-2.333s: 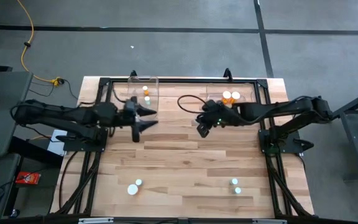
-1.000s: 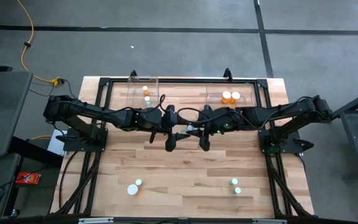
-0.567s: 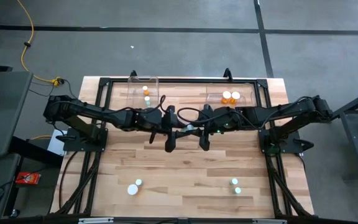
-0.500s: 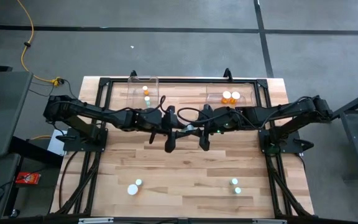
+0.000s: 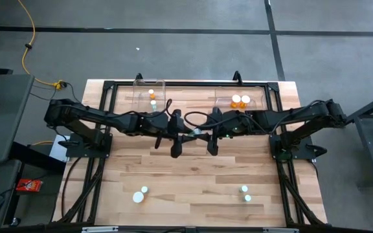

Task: Pick and place medicine bottles into bin by pill shape (circle, oval)
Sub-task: Put the blue pill bottle into the right transparent bin

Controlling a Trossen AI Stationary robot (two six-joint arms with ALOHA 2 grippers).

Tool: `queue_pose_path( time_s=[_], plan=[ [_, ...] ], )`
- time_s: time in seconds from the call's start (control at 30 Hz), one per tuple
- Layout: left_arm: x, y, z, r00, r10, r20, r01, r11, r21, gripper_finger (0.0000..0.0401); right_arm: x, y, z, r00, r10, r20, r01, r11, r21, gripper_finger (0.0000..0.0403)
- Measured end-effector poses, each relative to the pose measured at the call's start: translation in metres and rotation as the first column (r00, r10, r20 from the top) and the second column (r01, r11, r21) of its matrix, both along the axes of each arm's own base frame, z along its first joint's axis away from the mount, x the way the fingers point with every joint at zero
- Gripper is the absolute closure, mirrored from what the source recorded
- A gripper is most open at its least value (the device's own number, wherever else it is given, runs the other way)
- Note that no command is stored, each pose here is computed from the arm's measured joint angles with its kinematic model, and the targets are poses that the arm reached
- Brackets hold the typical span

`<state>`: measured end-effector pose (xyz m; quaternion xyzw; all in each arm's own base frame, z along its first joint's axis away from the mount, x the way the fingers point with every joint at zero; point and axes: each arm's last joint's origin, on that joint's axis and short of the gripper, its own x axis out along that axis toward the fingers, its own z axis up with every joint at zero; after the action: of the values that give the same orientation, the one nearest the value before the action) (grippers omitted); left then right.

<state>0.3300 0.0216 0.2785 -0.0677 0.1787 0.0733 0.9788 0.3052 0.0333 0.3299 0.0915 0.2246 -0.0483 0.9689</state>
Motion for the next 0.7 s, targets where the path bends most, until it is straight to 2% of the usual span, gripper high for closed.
queue_pose_path(
  time_s=[0.17,0.27,0.37,0.53,0.7],
  plan=[
    [-0.016,0.007,0.008,0.997,0.039,-0.065,-0.036,0.998,0.046,0.0314,0.0,-0.003,0.018,0.997,-0.072,0.029,0.074,0.995,-0.07,0.0184],
    [-0.035,0.013,0.019,0.991,0.093,-0.098,-0.086,0.993,0.078,0.0314,-0.001,-0.006,0.036,0.99,-0.127,0.068,0.137,0.977,-0.165,0.0142],
    [-0.058,0.016,0.038,0.984,0.159,-0.078,-0.151,0.983,0.109,0.0314,-0.002,-0.009,0.051,0.986,-0.132,0.1,0.151,0.964,-0.219,0.0116],
    [-0.099,0.014,0.077,0.97,0.23,0.074,-0.238,0.964,0.123,0.0314,-0.002,-0.014,0.054,0.985,-0.127,0.113,0.149,0.966,-0.212,0.0107],
    [-0.135,0.005,0.102,0.946,0.217,0.239,-0.244,0.966,0.088,0.0314,0.001,-0.014,0.032,0.992,-0.098,0.082,0.11,0.981,-0.159,0.0107]
  ],
)
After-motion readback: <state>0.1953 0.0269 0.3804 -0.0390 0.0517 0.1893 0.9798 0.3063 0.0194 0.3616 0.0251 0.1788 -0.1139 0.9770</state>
